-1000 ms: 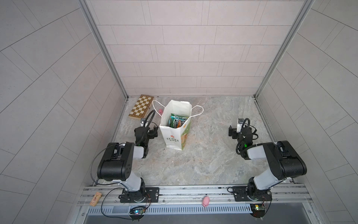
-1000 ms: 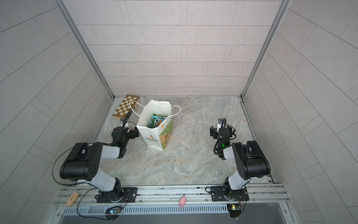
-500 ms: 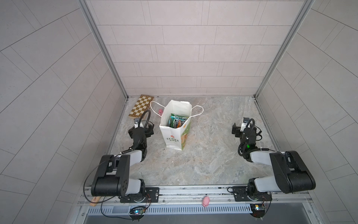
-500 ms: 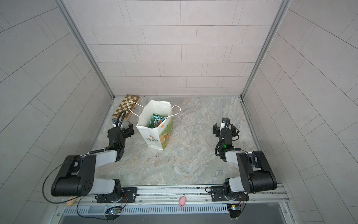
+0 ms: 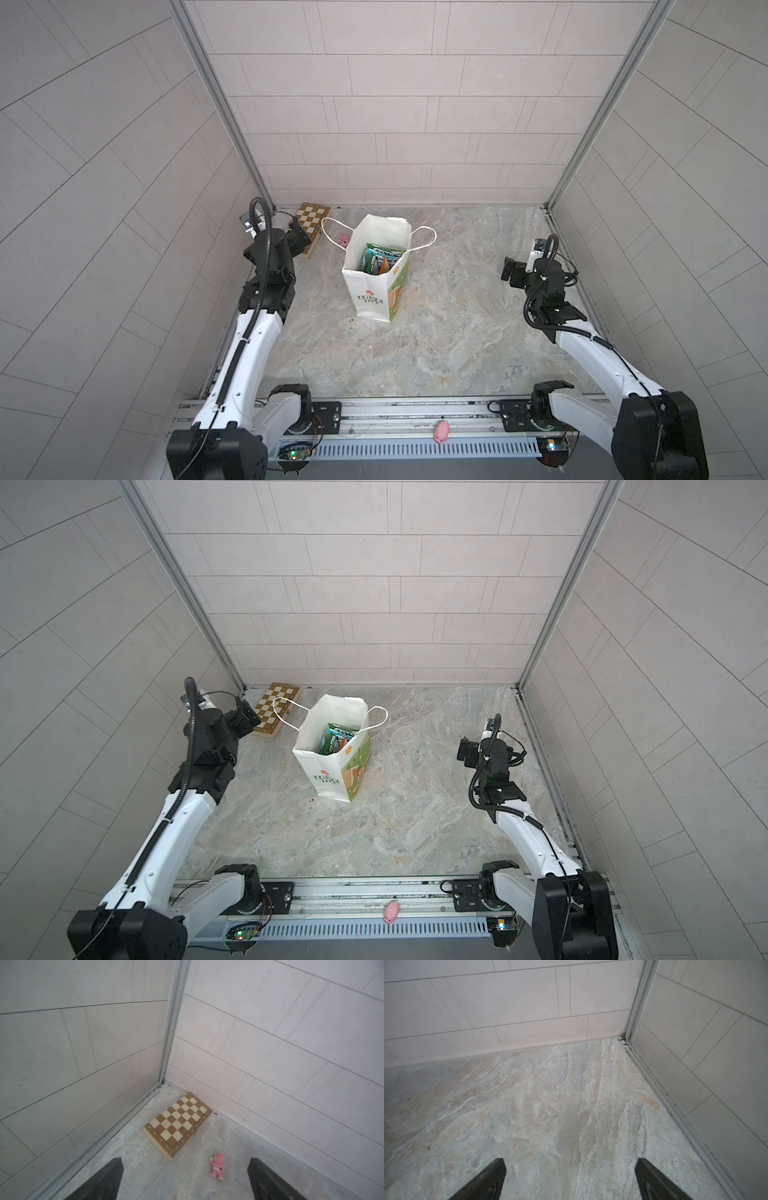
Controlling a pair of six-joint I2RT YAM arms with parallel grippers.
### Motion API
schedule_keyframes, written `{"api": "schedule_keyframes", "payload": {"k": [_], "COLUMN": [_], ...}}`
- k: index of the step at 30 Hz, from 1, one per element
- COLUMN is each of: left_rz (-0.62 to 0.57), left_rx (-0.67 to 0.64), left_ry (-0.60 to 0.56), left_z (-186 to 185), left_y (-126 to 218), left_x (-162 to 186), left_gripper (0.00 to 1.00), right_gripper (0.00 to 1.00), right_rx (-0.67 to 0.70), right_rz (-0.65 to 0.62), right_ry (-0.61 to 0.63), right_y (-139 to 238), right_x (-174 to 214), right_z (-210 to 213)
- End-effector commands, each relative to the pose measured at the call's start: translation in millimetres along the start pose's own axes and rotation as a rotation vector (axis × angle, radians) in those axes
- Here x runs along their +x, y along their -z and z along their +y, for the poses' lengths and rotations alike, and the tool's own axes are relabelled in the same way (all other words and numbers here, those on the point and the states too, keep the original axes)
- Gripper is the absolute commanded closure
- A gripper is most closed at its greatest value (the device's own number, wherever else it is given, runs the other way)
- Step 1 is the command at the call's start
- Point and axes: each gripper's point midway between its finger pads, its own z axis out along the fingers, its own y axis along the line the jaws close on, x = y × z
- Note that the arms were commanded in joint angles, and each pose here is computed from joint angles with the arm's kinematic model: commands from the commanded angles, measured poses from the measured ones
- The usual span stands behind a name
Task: Take the snacks out of the paper bag
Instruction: 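Raise the left gripper toward the bag handle while the right gripper approaches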
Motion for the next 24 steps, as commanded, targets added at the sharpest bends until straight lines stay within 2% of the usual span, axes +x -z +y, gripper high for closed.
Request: {"api": "schedule_keyframes", "payload": {"k": [1, 4, 7, 10, 16, 20, 24], "left_rz": [0.23, 0.359, 0.449, 0.493, 0.546, 0.582, 0.575], "left_rx": [0.215, 0.414, 0.536, 0.582, 0.648, 0.684, 0.703], "left_ry": [-0.003, 0.055, 0.118, 0.157, 0.177, 0.209, 0.247], "left_z": [-39, -73, -90, -93, -102, -109, -112], "left_y": [15, 32, 43, 43, 36, 25, 12], "left_x": [18, 23, 36, 48, 63, 71, 75], "left_gripper": [0.0, 0.0, 0.0, 0.03, 0.16, 0.3, 0.33], "right_gripper": [0.01, 0.01, 0.01, 0.01, 0.01, 0.01, 0.01], "right_rx": [-0.083, -0.134, -0.183, -0.218, -0.28, -0.294, -0.317], "right_rz": [0.105, 0.122, 0.141, 0.151, 0.173, 0.191, 0.202], "right_ry": [-0.022, -0.019, -0.015, -0.017, -0.023, -0.012, -0.003], "right_y": [12, 19, 24, 26, 27, 26, 26], "right_x": [12, 3, 3, 3, 7, 13, 17], "right_z": [12, 22, 30, 36, 49, 55, 63]}}
